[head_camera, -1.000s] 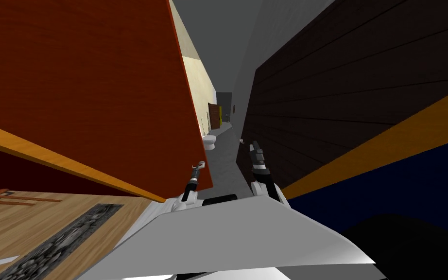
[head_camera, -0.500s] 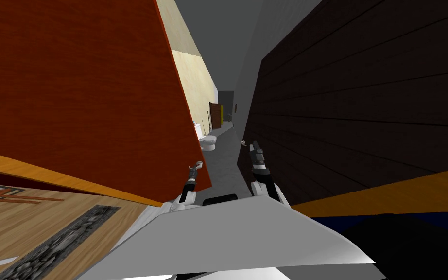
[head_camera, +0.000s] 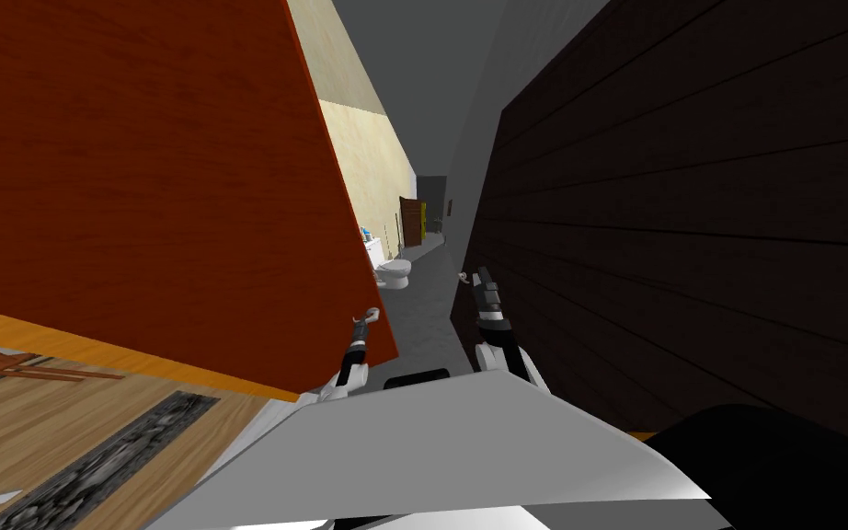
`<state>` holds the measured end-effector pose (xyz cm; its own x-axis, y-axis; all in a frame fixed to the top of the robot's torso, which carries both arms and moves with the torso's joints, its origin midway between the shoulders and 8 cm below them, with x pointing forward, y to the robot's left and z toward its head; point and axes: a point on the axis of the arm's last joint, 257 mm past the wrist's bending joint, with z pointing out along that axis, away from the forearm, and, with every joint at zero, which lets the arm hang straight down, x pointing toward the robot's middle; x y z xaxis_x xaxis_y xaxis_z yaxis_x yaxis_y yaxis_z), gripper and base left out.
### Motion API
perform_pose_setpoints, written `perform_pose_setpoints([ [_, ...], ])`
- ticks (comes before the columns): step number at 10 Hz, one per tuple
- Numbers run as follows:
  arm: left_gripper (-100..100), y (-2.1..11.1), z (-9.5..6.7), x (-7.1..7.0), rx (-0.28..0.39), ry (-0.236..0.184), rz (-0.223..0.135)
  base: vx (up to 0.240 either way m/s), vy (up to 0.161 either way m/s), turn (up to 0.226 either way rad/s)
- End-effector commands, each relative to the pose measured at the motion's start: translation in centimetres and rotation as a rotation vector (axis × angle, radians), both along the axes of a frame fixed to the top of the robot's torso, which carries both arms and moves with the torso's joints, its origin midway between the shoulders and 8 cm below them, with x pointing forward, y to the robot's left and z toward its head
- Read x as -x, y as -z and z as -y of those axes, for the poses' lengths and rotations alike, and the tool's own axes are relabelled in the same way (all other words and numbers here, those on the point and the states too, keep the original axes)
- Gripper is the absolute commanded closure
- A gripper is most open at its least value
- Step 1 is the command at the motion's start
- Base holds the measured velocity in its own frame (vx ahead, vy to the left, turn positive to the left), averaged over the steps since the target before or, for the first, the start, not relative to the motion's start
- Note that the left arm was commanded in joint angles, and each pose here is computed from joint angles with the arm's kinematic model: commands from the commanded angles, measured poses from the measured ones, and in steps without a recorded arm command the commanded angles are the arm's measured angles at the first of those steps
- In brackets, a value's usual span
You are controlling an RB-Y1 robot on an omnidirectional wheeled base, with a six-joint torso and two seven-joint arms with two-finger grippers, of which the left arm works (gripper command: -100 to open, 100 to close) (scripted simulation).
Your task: Push the door open
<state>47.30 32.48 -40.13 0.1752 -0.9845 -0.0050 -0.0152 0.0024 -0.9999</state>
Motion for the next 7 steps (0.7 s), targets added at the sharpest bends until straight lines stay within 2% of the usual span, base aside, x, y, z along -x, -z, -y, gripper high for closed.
perform_pose_setpoints([
  [1, 100, 0.3, -0.8, 0.4, -0.001, -0.010, -0.018, 0.051, -0.018, 0.003],
  [2, 100, -1.2, -0.7, -0.3, -0.005, -0.007, 0.017, -0.009, 0.004, -0.017],
  [3, 100, -1.1, -1.8, -0.1, -0.003, -0.037, 0.017, 0.090, -0.061, 0.034],
  [4, 100, -1.1, -1.8, -0.1, -0.003, -0.037, 0.017, 0.143, -0.078, 0.063],
  [7, 100, -1.0, -3.1, 0.3, 0.000, -0.073, 0.016, 0.166, -0.071, 0.057],
])
